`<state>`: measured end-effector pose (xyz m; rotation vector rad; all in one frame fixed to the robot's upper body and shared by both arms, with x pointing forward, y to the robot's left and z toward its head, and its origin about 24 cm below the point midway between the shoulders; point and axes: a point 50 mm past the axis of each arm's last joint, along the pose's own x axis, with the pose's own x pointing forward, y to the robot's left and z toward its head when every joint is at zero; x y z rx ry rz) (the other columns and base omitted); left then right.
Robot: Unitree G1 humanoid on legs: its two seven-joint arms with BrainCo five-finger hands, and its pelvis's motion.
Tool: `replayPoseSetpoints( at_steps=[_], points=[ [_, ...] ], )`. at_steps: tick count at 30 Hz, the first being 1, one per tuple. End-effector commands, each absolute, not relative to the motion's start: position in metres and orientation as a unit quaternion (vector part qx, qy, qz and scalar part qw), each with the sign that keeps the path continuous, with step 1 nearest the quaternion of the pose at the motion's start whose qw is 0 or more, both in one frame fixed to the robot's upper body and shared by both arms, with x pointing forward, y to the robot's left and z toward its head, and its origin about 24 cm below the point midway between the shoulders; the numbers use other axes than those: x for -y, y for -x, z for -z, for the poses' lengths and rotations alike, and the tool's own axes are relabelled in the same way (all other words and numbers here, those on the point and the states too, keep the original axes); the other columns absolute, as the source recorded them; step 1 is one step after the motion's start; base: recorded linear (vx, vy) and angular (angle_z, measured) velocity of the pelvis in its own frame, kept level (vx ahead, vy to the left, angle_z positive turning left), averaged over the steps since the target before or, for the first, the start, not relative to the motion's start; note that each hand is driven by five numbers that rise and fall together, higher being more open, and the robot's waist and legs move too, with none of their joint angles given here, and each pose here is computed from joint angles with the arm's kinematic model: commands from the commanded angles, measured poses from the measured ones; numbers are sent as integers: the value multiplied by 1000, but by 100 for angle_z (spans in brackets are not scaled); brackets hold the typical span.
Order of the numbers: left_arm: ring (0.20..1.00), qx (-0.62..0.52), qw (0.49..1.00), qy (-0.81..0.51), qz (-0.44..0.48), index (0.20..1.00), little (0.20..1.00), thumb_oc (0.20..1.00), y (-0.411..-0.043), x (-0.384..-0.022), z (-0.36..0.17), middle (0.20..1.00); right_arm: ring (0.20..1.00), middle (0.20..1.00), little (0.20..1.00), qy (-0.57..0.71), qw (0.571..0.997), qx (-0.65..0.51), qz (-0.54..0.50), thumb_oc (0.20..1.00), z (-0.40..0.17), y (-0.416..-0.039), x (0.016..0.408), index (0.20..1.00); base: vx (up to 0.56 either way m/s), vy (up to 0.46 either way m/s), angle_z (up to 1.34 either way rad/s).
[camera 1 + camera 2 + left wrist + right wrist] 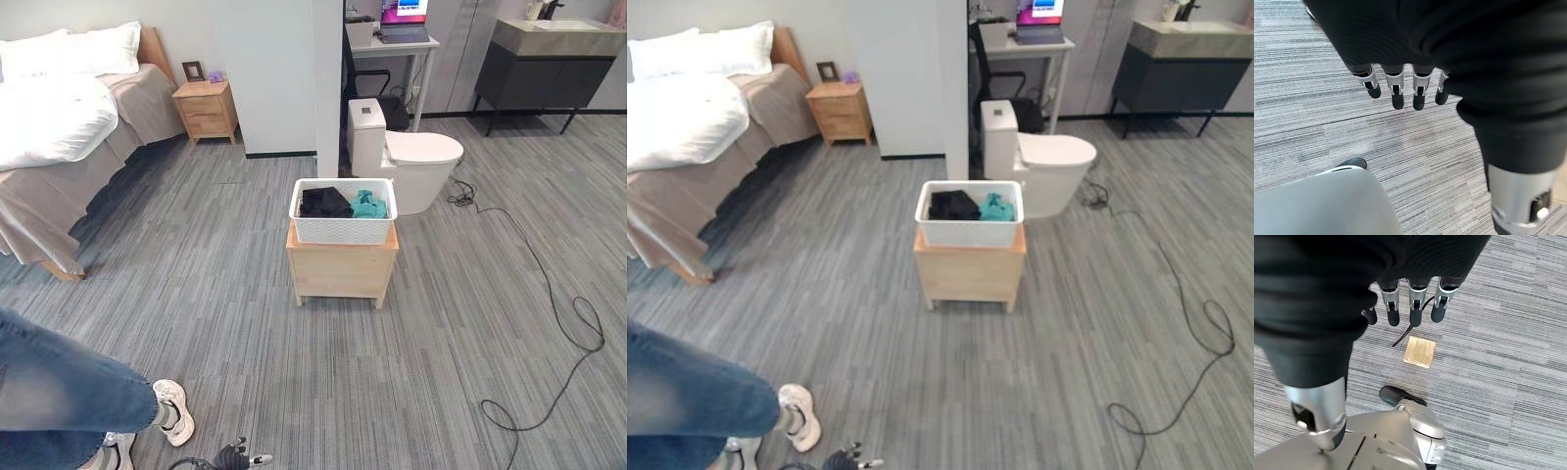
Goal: Grab the laundry basket,head to the washer,open it,put in the laundry and shut it.
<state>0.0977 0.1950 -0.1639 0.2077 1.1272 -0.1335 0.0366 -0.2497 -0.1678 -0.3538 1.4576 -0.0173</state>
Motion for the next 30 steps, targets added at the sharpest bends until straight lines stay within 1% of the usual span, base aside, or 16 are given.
replayPoseSetpoints(
  at_steps=[1,9,20,30],
  points=[
    [1000,-534,836,-111,63,1000,1000,1000,-99,-198,164,1000,1000,1000,1000,171,713,-680,8,1000,166,-30,256,1000,0,0,0],
    [1000,-532,838,-116,43,1000,1000,1000,-101,-205,163,1000,1000,1000,1000,169,712,-681,12,1000,167,-27,255,1000,0,0,0],
    [1000,-539,834,-110,39,1000,1000,1000,-97,-205,164,1000,1000,1000,1000,167,711,-683,13,1000,167,-25,256,1000,2,-12,0],
    [1000,-534,838,-107,34,1000,1000,1000,-101,-208,163,1000,1000,1000,1000,164,716,-678,15,1000,166,-29,257,1000,8,-49,4]
  ],
)
